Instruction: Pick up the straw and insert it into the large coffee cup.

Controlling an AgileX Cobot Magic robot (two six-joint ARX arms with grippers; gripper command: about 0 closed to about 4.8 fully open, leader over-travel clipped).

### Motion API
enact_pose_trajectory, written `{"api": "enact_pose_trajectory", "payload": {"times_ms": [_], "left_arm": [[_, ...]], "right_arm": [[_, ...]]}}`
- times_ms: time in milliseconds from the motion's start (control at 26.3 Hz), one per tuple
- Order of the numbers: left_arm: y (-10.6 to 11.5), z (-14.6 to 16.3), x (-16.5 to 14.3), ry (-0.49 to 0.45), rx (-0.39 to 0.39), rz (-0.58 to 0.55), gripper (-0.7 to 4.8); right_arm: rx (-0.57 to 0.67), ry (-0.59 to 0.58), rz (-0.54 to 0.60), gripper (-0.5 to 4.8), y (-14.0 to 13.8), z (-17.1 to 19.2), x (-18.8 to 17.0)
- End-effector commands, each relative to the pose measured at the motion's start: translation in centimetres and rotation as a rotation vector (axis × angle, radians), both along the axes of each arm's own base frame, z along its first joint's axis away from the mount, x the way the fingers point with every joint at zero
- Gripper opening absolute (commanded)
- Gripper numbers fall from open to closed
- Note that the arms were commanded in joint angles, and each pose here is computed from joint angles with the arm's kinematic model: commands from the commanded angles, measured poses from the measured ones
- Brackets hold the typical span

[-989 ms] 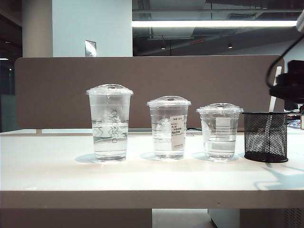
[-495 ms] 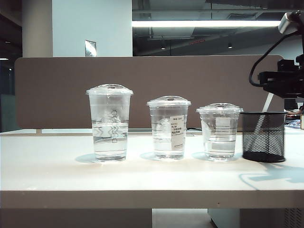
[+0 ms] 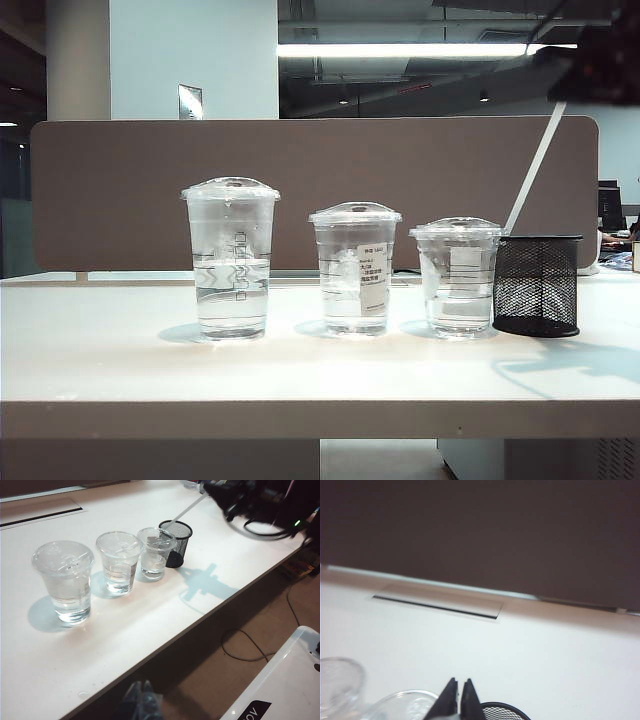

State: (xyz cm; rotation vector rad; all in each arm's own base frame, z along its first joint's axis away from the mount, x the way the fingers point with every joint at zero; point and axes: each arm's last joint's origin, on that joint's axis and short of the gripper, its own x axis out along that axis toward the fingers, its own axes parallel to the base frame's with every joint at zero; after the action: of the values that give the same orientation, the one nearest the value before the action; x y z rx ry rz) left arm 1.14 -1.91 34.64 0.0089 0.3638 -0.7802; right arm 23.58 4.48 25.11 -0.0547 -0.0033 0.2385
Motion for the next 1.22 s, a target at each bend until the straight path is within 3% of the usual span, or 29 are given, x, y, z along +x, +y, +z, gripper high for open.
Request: {"api": "enact_pose_trajectory", "payload": {"times_ms": [38, 228, 342, 533, 723, 989, 1217], "left_arm": [[0.0, 0.1, 0.0, -0.011, -0.003, -0.006, -0.03], [0.0, 0.1, 0.0, -0.011, -0.003, -0.006, -0.03], [0.0, 0.1, 0.0, -0.011, -0.003, -0.007, -0.03], [0.0, 0.1, 0.0, -0.009, -0.003, -0.007, -0.03], [0.0, 0.1, 0.0, -0.008, -0.003, -0.006, -0.03], [0.0, 0.1, 0.0, -0.008, -0.003, -0.007, -0.03], [0.0, 0.1, 0.0, -0.008, -0.003, -0.007, -0.03]], "right_arm": [[-0.032, 0.031, 0.102, 0.17, 0.2, 5.0, -1.1], [-0.03, 0.02, 0.254, 0.17, 2.6, 14.1, -1.5], [-0.025, -0.011, 0.373, 0.17, 5.7, 16.1, -0.1], [-0.05, 0.076, 0.526, 0.17, 12.8, 14.8, 3.6], [-0.073, 0.131, 0.622, 0.17, 16.7, 12.9, 3.5], [-0.104, 0.196, 0.654, 0.17, 17.8, 12.2, 2.4], [-0.129, 0.234, 0.607, 0.17, 17.5, 11.8, 2.6]]}}
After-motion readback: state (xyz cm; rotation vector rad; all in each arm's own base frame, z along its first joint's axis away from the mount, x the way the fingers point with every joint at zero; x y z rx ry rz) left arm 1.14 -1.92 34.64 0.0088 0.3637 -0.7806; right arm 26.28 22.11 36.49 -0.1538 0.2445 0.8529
